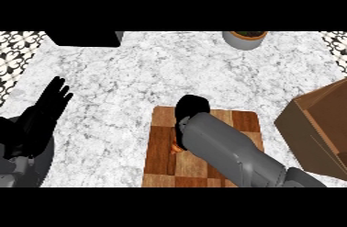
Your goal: Pick the croissant from the cutting board and place it in the cardboard box
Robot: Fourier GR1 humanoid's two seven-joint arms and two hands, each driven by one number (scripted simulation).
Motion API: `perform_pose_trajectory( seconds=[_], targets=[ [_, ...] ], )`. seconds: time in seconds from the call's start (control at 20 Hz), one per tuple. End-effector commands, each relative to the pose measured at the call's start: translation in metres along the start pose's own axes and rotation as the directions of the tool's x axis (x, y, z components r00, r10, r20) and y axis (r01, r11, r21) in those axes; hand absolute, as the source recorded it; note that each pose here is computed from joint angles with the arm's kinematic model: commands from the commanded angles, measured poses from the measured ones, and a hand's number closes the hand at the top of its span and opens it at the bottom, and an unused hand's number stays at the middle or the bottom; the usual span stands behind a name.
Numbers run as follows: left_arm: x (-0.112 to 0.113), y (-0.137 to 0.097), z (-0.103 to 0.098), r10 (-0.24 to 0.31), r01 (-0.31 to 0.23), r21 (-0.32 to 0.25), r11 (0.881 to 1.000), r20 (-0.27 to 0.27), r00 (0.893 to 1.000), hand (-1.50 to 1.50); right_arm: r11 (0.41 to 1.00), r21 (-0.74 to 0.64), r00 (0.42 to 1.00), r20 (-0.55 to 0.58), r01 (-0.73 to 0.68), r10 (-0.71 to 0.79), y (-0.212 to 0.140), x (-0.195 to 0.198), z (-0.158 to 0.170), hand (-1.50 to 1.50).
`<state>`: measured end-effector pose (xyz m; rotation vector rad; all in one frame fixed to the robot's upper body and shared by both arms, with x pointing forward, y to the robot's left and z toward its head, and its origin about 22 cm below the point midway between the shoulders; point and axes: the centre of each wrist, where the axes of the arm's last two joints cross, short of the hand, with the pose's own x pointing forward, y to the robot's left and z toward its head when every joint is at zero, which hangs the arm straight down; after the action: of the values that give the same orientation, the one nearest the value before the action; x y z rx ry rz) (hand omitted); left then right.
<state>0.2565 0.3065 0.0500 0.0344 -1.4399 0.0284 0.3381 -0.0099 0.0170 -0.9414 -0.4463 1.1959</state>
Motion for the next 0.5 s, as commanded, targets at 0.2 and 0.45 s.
perform_pose_trajectory(
  seconds=[0.2,0.45],
  targets=[
    [0.002,0.012,0.006,-0.007,0.008,0.009,1.0,-0.017,1.0,0.0,0.999,-0.033,0.987,-0.163,-0.009,0.003,0.032,0.002,0.009,1.5],
    [-0.01,0.019,0.021,0.007,-0.007,0.042,0.999,-0.001,1.0,0.0,0.988,-0.086,0.98,0.162,0.132,-0.117,0.015,-0.035,0.004,1.5]
  ],
)
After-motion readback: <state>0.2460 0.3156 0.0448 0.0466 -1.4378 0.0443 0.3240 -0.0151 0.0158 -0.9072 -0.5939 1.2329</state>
